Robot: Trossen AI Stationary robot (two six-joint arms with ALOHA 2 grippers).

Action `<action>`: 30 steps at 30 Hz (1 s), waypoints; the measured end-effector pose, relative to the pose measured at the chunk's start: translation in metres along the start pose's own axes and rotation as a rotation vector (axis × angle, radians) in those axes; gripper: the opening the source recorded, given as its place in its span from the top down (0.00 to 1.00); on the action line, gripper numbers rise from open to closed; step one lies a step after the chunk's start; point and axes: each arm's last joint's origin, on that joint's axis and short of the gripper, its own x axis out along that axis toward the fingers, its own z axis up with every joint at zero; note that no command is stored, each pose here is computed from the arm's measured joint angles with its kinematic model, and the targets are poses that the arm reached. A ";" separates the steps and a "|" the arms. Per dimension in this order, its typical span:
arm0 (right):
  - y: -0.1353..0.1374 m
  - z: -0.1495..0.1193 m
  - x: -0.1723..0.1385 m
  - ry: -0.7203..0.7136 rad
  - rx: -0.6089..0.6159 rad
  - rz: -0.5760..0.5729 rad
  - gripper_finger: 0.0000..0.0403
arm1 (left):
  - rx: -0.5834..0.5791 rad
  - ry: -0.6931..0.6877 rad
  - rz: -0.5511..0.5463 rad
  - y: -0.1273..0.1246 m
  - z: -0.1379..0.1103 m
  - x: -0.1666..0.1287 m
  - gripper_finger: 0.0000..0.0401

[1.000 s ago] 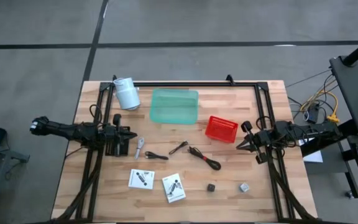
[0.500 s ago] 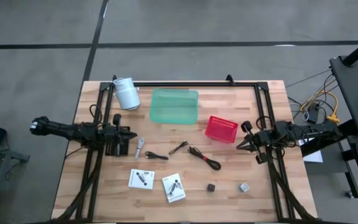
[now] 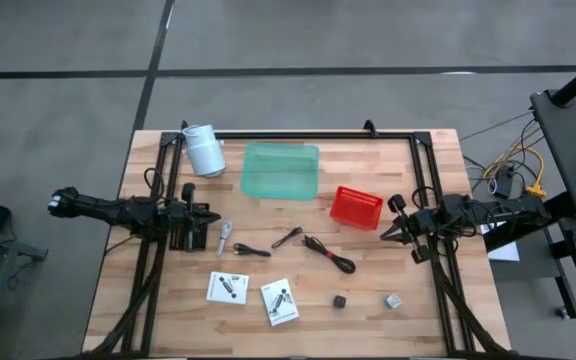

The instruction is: Pick and place items into bin

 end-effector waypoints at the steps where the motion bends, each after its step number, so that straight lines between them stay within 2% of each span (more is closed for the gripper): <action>1: 0.000 0.000 0.000 0.000 -0.001 0.001 0.98 | 0.000 0.000 0.000 0.000 0.000 0.000 1.00; 30: 0.000 0.003 0.000 -0.032 -0.008 0.000 0.98 | -0.004 0.000 0.000 0.000 0.000 0.000 1.00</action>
